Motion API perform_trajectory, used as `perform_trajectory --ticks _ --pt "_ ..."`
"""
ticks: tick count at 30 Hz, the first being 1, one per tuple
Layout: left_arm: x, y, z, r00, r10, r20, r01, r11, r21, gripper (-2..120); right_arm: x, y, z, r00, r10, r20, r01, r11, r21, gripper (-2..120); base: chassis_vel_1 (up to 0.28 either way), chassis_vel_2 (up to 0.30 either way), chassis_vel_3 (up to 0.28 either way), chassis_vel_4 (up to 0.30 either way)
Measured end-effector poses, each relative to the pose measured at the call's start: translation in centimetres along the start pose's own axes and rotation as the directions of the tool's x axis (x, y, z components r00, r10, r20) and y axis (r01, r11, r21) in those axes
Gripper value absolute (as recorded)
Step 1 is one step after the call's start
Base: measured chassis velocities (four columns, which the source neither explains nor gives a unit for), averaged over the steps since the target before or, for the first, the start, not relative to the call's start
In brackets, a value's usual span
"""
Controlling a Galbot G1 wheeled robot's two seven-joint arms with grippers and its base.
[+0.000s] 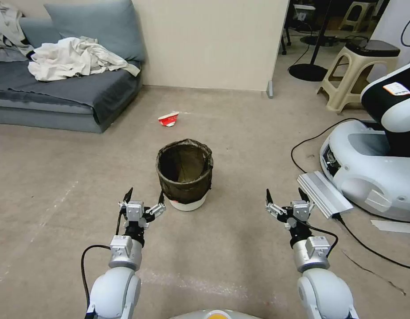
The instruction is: Pick up the trash can from the floor.
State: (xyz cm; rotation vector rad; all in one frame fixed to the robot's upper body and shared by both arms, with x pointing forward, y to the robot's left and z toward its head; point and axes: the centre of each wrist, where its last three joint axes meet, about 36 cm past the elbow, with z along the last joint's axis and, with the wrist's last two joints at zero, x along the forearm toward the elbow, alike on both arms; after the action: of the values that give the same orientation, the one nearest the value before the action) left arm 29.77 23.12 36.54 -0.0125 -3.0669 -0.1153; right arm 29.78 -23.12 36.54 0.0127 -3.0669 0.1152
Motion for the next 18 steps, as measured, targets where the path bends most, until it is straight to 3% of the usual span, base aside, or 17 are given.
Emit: perform_trajectory --ticks 15,18 --pt "0.01 0.0 -0.03 1.0 0.0 0.0 0.0 1.0 0.0 100 0.0 0.0 0.0 1.0 0.0 0.0 0.0 1.0 0.0 100 0.0 0.0 0.0 0.0" --pt "0.35 0.04 -0.87 1.0 -0.002 0.001 0.002 1.0 0.019 100 0.42 -0.24 -0.7 1.0 0.01 -0.004 -0.01 1.0 -0.015 100 0.0 0.0 0.0 0.0"
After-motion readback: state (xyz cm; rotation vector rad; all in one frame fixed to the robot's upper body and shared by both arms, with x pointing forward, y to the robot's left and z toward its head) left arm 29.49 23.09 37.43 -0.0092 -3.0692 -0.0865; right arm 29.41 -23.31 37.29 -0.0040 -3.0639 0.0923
